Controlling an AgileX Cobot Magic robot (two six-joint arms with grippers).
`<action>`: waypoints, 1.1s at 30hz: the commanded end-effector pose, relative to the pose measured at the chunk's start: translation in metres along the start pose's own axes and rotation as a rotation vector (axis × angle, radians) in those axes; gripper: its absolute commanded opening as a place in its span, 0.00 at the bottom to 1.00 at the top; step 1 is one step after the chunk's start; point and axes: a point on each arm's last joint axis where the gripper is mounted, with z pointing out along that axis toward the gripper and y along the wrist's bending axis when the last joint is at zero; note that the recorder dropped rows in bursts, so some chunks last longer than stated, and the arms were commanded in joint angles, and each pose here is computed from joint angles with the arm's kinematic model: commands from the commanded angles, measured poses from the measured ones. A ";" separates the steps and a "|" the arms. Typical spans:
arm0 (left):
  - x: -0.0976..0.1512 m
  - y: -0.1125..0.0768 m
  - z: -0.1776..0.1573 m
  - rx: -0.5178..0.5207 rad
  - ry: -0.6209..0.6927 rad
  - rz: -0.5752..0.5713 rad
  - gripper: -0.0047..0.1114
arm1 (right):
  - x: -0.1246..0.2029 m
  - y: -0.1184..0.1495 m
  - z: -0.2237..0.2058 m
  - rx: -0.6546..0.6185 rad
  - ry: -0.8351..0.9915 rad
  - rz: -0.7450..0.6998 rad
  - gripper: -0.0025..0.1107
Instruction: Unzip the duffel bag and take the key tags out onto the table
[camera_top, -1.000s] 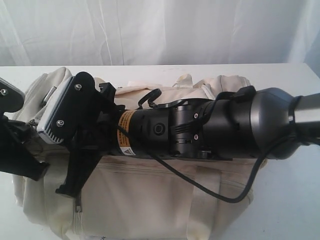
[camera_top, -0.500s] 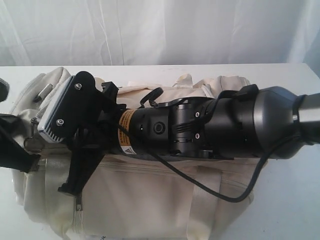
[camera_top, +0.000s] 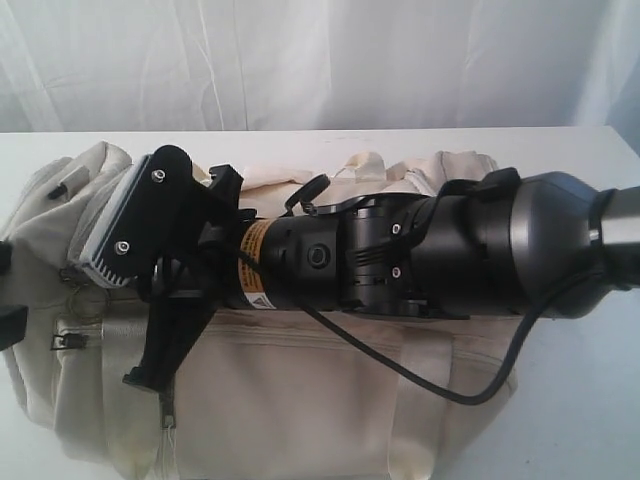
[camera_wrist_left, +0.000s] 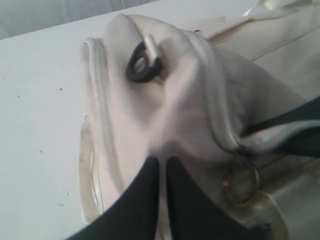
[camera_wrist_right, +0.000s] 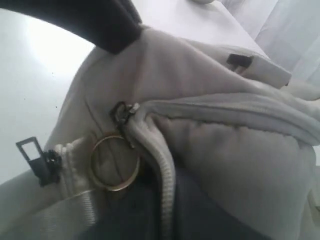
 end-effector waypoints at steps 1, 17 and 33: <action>-0.003 -0.003 -0.004 0.055 -0.018 0.000 0.37 | -0.004 -0.001 -0.002 0.001 -0.024 0.006 0.02; 0.002 -0.014 -0.006 0.174 0.052 -0.193 0.50 | -0.011 0.002 -0.002 -0.031 -0.107 0.006 0.02; 0.001 -0.009 -0.005 0.121 0.040 -0.200 0.50 | -0.030 -0.002 -0.018 -0.014 -0.167 0.027 0.02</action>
